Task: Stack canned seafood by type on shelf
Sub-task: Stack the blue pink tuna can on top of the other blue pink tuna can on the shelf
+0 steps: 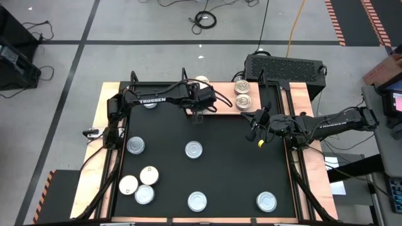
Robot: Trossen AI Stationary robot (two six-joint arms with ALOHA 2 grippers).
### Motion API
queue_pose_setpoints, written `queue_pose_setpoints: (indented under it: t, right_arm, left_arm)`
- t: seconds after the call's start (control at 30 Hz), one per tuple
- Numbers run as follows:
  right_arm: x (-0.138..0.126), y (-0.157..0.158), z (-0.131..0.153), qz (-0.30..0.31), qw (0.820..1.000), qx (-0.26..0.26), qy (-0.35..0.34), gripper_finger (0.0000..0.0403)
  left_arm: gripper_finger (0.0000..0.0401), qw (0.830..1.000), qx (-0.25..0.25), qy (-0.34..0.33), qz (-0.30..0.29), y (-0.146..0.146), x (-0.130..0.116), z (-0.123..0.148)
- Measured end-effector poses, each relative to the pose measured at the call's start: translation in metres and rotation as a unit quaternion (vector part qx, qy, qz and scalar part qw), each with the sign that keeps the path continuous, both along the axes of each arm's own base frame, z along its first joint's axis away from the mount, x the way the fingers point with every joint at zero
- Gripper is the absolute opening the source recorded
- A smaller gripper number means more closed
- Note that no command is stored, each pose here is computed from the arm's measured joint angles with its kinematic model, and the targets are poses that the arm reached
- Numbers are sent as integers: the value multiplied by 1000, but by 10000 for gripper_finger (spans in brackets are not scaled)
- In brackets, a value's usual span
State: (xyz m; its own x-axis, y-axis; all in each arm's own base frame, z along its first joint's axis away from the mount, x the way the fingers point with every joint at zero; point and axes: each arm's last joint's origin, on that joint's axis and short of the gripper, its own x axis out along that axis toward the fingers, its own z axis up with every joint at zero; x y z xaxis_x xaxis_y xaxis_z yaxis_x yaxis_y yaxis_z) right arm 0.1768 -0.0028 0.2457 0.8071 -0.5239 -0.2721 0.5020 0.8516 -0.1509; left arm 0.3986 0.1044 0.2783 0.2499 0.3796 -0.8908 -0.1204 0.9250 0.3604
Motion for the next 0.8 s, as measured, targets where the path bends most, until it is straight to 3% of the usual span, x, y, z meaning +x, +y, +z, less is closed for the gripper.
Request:
queue_pose_setpoints:
  t: [0.8]
  right_arm:
    - [0, 0, 0, 2, 1000, 1, 1, 0]
  left_arm:
    - [0, 1000, -4, 27, -2, 1, 4, -15]
